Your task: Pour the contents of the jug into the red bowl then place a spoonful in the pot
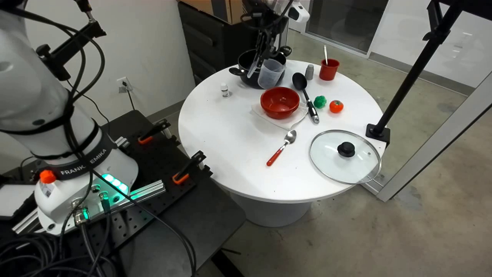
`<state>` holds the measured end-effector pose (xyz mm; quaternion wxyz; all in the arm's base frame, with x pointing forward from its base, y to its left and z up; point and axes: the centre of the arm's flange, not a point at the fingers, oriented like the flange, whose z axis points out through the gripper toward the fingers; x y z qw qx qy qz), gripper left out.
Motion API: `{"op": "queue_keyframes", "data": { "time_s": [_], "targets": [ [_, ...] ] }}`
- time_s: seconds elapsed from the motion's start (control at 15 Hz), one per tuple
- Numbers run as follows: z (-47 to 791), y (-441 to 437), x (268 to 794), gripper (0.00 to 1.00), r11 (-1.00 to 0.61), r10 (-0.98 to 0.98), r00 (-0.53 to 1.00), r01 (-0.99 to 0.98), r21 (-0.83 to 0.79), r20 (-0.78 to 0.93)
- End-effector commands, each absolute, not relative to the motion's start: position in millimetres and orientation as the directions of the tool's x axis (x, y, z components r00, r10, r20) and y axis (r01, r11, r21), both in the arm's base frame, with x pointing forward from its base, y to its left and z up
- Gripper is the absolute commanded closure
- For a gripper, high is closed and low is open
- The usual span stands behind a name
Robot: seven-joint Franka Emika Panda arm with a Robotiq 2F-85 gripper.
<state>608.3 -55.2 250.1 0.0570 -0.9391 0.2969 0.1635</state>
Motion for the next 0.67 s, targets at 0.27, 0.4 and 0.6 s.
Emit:
{"op": "queue_keyframes", "data": {
  "time_s": [0.27, 0.4, 0.6],
  "targets": [
    [197.9, -106.6, 669.0, 0.93, -0.683, -0.54, 0.597, -0.723, -0.105, -0.593],
    [187.0, -126.9, 669.9, 0.93, -0.63, -0.515, 0.565, -0.759, -0.162, -0.644],
    [184.0, -128.5, 646.8, 0.74, -0.617, -0.54, 0.554, -0.773, -0.151, -0.634]
  ]
}}
